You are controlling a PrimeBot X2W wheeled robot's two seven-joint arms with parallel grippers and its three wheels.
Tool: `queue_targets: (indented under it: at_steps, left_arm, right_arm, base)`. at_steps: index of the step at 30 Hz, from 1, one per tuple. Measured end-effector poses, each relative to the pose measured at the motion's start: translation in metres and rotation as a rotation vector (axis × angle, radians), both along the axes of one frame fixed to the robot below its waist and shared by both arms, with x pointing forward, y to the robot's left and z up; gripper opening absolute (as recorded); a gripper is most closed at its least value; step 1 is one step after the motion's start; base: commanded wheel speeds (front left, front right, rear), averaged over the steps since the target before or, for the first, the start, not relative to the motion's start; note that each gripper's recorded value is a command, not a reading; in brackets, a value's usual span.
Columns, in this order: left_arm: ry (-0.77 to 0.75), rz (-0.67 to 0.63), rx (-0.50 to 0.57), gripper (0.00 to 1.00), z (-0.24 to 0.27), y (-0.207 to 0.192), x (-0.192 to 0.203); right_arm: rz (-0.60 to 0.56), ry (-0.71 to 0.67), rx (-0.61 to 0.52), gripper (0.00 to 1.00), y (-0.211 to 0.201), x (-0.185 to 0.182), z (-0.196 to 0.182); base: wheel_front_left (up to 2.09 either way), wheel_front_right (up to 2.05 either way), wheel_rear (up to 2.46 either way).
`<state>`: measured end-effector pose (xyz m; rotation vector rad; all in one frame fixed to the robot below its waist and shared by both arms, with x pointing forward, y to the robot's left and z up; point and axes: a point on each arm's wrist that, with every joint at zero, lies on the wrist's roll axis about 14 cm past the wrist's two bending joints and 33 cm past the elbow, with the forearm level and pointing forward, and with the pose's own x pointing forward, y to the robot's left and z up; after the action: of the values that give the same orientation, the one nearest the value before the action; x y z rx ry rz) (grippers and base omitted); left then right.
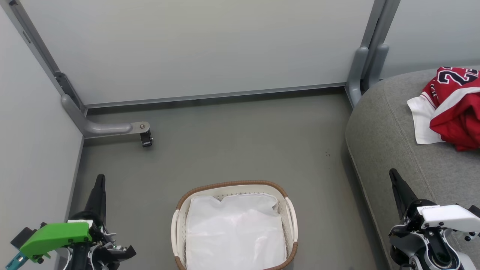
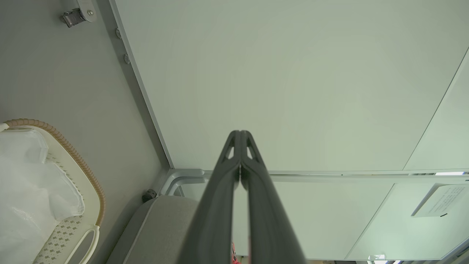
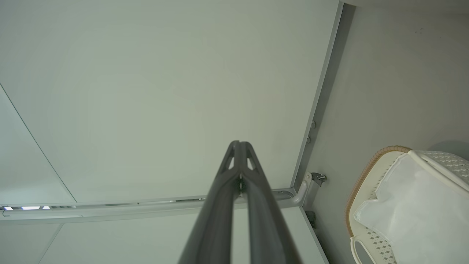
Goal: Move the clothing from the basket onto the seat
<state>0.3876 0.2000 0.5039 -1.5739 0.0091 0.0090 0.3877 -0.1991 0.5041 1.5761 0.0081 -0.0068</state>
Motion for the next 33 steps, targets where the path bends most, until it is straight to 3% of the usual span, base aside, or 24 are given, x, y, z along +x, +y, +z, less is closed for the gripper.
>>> queue_targets:
  at_steps: [33]
  left_arm:
    - [0.0, 0.0, 0.0, 0.0, 0.0, 0.0, 0.0]
  right_arm:
    - [0.0, 0.0, 0.0, 0.0, 0.0, 0.0001, 0.0001]
  base:
    - [0.0, 0.0, 0.0]
